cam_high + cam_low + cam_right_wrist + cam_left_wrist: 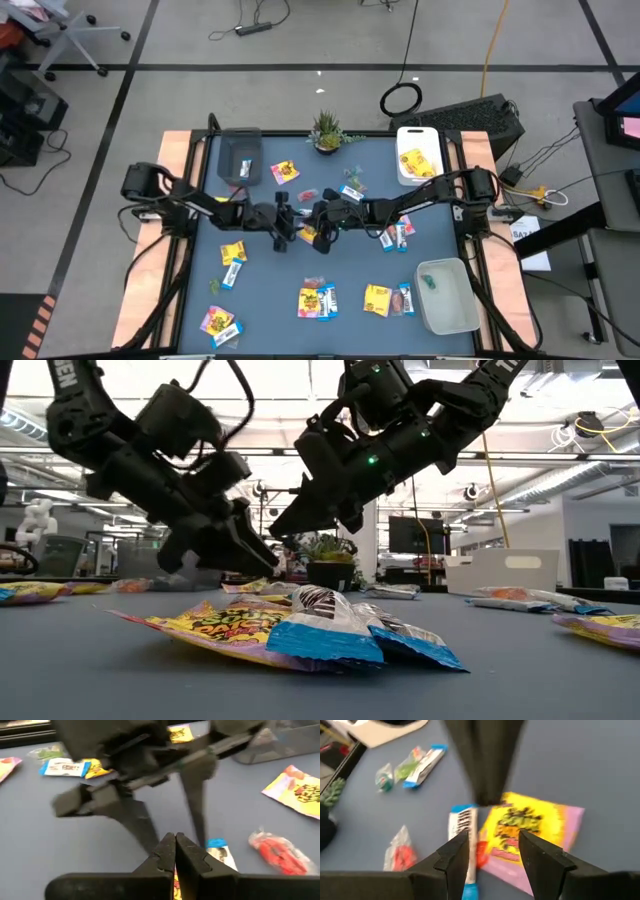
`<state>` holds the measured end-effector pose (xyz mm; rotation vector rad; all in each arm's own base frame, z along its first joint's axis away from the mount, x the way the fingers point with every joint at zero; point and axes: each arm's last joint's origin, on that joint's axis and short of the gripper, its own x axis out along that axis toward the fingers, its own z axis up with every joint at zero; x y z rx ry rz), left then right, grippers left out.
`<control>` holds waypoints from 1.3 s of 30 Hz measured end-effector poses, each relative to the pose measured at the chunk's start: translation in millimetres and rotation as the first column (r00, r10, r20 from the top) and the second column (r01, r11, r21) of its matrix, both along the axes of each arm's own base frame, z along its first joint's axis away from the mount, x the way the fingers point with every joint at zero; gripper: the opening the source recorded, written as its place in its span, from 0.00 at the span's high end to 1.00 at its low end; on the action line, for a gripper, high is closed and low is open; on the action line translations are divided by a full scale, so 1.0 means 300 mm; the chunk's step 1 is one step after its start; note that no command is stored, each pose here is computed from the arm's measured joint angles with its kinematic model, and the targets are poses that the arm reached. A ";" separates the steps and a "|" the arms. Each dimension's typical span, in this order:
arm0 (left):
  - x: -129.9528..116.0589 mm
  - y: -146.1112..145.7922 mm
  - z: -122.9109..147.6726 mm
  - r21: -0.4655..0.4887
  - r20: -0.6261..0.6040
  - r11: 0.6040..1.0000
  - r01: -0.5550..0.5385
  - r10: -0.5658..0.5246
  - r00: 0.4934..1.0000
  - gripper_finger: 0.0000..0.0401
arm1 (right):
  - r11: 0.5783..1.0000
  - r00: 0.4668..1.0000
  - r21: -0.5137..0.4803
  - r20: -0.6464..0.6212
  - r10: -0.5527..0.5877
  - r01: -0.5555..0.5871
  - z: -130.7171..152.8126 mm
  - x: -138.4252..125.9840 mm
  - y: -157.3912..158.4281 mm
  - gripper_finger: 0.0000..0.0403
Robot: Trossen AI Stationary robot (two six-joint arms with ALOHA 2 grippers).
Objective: Sort candy
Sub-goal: Put the middle white chocolate bar into the transparent black bin
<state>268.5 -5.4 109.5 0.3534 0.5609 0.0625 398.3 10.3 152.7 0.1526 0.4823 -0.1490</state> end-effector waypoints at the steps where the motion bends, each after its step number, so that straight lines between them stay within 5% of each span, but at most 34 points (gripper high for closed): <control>1: 0.003 0.008 -0.005 0.001 -0.017 1.000 -0.012 0.012 1.000 0.56 | 1.000 1.000 0.007 -0.007 0.005 -0.005 -0.002 -0.001 0.002 1.00; 7: -0.008 0.054 -0.023 -0.040 -0.185 0.993 -0.110 0.101 0.978 0.56 | 0.997 0.991 -0.071 -0.133 0.004 -0.013 -0.034 -0.022 0.001 0.89; 18: -0.008 0.071 -0.022 0.009 -0.181 0.988 -0.152 0.151 0.972 0.56 | 0.991 0.969 -0.129 -0.236 -0.069 0.040 -0.058 -0.043 -0.088 0.59; 32: 0.012 0.104 -0.045 -0.012 -0.147 0.991 -0.135 0.132 0.980 0.56 | 0.994 0.955 -0.060 -0.280 -0.103 0.089 -0.107 -0.048 -0.160 0.57; 39: 0.027 0.102 -0.039 -0.027 -0.147 0.994 -0.108 0.103 0.984 0.61 | 0.993 0.944 -0.057 -0.309 -0.115 0.102 -0.144 -0.048 -0.175 0.68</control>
